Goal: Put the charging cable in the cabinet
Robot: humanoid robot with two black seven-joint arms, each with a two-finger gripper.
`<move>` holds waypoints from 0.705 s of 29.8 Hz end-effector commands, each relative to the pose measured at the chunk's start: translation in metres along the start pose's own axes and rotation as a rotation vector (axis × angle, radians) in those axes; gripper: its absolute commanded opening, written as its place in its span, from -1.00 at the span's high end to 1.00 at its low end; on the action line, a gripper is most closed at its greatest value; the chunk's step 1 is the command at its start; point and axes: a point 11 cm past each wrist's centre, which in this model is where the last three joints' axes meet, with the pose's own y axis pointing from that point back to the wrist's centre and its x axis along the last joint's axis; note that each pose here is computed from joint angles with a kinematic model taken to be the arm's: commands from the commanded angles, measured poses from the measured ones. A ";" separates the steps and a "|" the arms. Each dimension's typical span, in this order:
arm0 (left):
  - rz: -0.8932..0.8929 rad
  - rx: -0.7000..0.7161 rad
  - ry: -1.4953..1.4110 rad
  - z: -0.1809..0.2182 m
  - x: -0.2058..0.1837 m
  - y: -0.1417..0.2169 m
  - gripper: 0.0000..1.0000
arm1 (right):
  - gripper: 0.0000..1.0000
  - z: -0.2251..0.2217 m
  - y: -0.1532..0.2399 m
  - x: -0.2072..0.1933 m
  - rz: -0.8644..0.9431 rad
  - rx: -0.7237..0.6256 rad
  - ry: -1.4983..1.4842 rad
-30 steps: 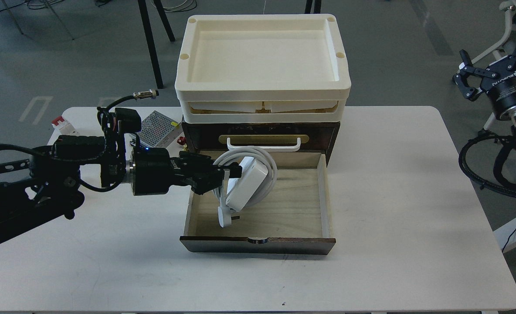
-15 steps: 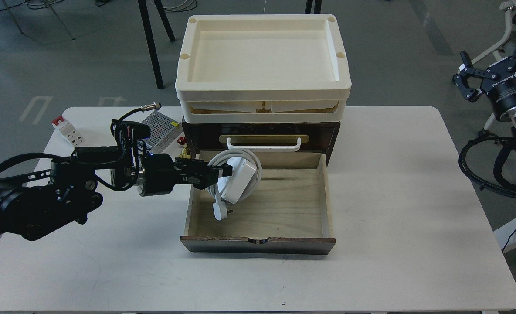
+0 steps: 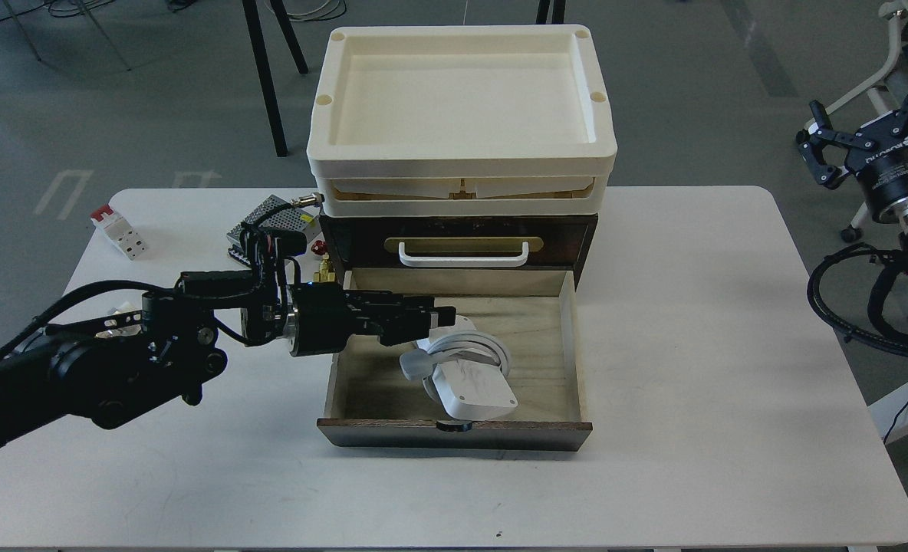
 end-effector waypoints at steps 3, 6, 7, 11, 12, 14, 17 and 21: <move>0.098 0.022 0.097 -0.012 0.021 0.019 -0.46 | -1.00 -0.001 0.000 -0.001 -0.003 0.003 -0.003; 0.197 0.093 0.196 -0.034 0.039 0.073 -0.61 | -1.00 -0.005 -0.004 -0.004 -0.012 0.014 -0.004; 0.197 0.135 0.210 -0.044 0.037 0.093 -0.61 | -1.00 -0.006 -0.005 -0.005 -0.014 0.016 -0.004; 0.129 0.300 0.305 -0.076 0.019 0.168 -0.67 | -1.00 -0.015 -0.011 -0.011 -0.030 0.034 -0.001; 0.122 0.325 0.329 -0.079 0.017 0.181 -0.69 | -1.00 -0.016 -0.012 -0.012 -0.033 0.036 -0.001; 0.187 0.336 0.408 -0.085 0.022 0.200 -0.69 | -1.00 -0.016 -0.013 -0.013 -0.035 0.039 -0.005; 0.434 0.233 0.597 -0.087 0.056 0.217 -0.71 | -1.00 -0.015 -0.015 -0.016 -0.038 0.051 -0.024; 0.869 -0.041 0.843 -0.090 0.122 0.255 -0.73 | -1.00 -0.017 -0.020 -0.030 -0.068 0.090 -0.075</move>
